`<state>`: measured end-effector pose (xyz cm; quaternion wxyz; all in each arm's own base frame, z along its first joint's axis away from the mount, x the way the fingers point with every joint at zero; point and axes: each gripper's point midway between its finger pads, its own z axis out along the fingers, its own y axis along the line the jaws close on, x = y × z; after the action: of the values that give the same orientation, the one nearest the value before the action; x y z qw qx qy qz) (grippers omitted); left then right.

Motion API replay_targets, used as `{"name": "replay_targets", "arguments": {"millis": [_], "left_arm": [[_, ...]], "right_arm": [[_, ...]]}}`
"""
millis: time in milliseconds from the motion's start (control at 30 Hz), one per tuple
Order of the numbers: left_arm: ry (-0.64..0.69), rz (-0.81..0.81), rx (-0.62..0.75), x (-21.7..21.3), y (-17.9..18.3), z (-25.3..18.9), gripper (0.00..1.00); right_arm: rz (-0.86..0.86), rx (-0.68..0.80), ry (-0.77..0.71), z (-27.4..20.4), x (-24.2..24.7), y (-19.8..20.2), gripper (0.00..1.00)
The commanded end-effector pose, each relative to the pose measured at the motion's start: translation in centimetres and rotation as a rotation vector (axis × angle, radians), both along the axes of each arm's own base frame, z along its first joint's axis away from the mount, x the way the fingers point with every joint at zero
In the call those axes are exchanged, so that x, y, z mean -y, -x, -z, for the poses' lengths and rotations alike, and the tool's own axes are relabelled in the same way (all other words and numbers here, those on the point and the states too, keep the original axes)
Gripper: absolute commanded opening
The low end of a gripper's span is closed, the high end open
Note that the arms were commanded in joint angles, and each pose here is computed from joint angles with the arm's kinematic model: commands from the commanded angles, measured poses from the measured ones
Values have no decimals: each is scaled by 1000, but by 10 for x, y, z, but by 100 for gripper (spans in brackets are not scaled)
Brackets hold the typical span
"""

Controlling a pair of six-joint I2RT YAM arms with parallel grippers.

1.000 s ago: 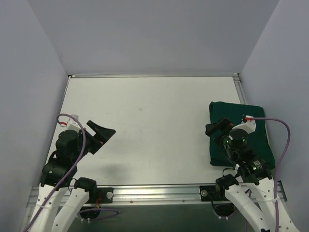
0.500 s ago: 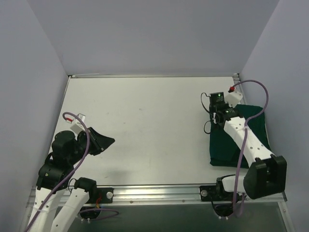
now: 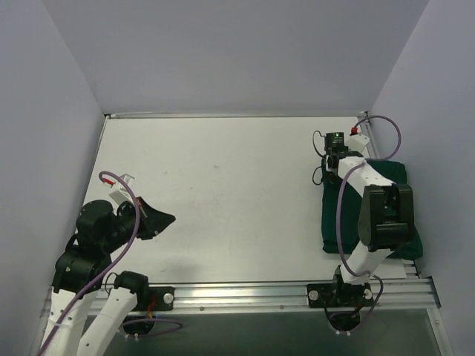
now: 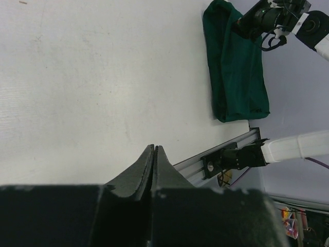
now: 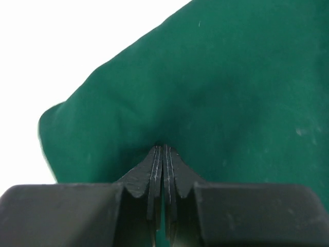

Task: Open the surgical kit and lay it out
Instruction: Move the surgical kit at the center of the board.

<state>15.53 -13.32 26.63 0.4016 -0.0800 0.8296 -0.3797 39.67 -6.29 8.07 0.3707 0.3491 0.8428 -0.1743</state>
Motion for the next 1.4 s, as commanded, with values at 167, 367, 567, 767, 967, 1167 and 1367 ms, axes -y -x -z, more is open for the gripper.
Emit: {"name": "replay_targets", "arguments": {"millis": [167,367,567,767,967,1167,1367], "left_arm": [[-44,15,1,1,-11,2,2],[-44,13,-18,4,-23,6,2],[-40,13,-85,9,-34,18,2],[-47,-20,-175,9,-41,18,2],[-44,-39,-269,12,-48,1,2],[-113,8,-359,16,-60,-10,3],[-168,69,-362,19,-64,-19,24]], "right_arm": [[-128,-17,-37,25,-21,-47,0],[-398,-92,-83,48,-93,-82,0],[-774,-132,-142,64,-200,-98,0],[-1073,-241,-264,86,-293,-49,0],[-1179,-308,-306,67,-326,-4,0],[-1033,-193,-235,-23,-274,-50,26],[-752,-43,-276,-100,-199,-34,73]]}}
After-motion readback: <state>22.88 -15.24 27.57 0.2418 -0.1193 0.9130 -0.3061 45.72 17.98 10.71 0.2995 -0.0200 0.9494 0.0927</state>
